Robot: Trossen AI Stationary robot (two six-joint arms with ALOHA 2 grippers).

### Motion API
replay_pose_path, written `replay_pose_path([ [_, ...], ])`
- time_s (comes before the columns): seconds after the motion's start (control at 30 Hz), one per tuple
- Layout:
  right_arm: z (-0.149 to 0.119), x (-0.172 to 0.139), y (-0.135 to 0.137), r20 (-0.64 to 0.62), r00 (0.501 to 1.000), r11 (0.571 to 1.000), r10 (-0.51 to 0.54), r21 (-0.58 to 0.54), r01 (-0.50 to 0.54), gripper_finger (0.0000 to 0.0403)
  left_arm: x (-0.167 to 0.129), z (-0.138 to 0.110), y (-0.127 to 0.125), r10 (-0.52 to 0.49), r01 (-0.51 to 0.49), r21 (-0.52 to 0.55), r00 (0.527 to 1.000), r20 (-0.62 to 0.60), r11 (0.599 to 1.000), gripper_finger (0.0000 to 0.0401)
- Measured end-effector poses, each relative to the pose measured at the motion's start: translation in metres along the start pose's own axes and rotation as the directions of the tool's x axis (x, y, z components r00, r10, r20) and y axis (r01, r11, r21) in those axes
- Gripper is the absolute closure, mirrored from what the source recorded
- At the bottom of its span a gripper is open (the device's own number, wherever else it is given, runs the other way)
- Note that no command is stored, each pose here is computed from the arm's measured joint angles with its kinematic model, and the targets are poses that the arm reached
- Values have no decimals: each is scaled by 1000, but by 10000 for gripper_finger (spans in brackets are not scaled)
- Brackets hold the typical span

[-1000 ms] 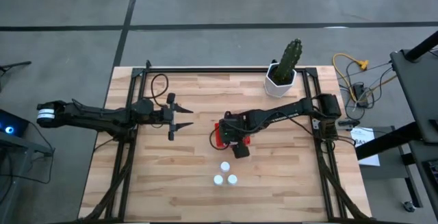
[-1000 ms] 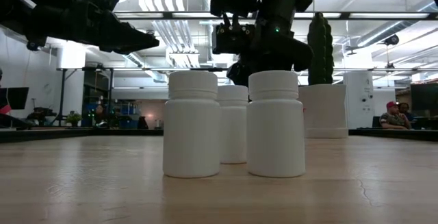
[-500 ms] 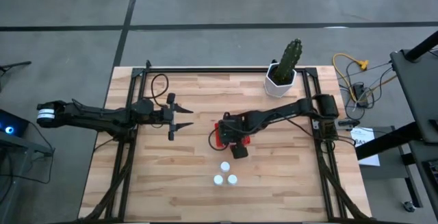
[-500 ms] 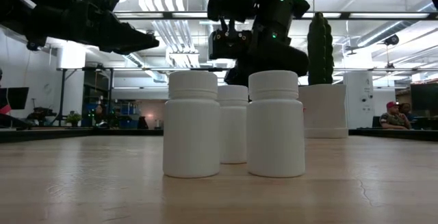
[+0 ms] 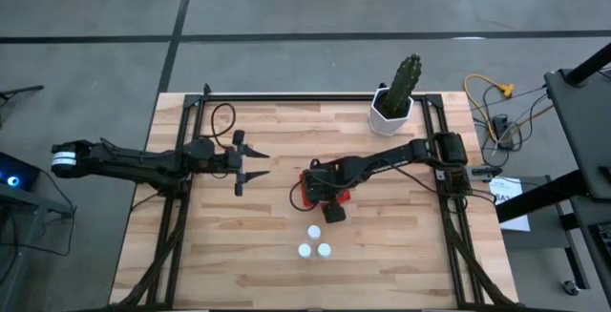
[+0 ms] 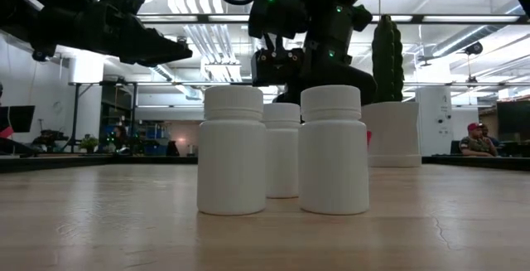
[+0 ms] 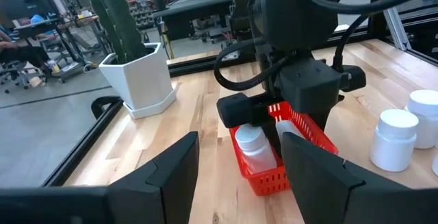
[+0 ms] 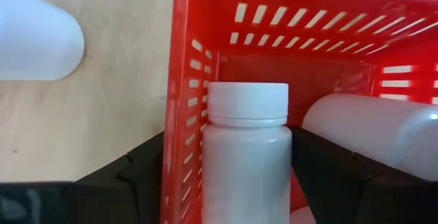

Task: Pick and place pill bottles into a basket
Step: Adjust the white pill bottles in the red basket

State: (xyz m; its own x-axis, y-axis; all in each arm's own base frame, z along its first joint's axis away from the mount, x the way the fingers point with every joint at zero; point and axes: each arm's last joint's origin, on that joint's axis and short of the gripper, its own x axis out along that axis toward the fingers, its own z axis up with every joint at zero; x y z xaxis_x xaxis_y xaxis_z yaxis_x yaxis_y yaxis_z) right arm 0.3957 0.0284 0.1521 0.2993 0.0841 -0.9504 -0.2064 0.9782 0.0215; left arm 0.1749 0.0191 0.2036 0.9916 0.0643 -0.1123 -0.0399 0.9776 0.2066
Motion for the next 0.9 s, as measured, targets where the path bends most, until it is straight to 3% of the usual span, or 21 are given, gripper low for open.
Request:
replay_pose_path([
  [0.37,-1,0,0,0,1000,1000,19,-3,-19,188,0,-1,0,-1,1,-1,1000,-6,1000,210],
  [0.9,-2,1,1,0,999,999,48,-7,-48,215,0,-1,0,-2,2,-1,1000,-5,1000,210],
])
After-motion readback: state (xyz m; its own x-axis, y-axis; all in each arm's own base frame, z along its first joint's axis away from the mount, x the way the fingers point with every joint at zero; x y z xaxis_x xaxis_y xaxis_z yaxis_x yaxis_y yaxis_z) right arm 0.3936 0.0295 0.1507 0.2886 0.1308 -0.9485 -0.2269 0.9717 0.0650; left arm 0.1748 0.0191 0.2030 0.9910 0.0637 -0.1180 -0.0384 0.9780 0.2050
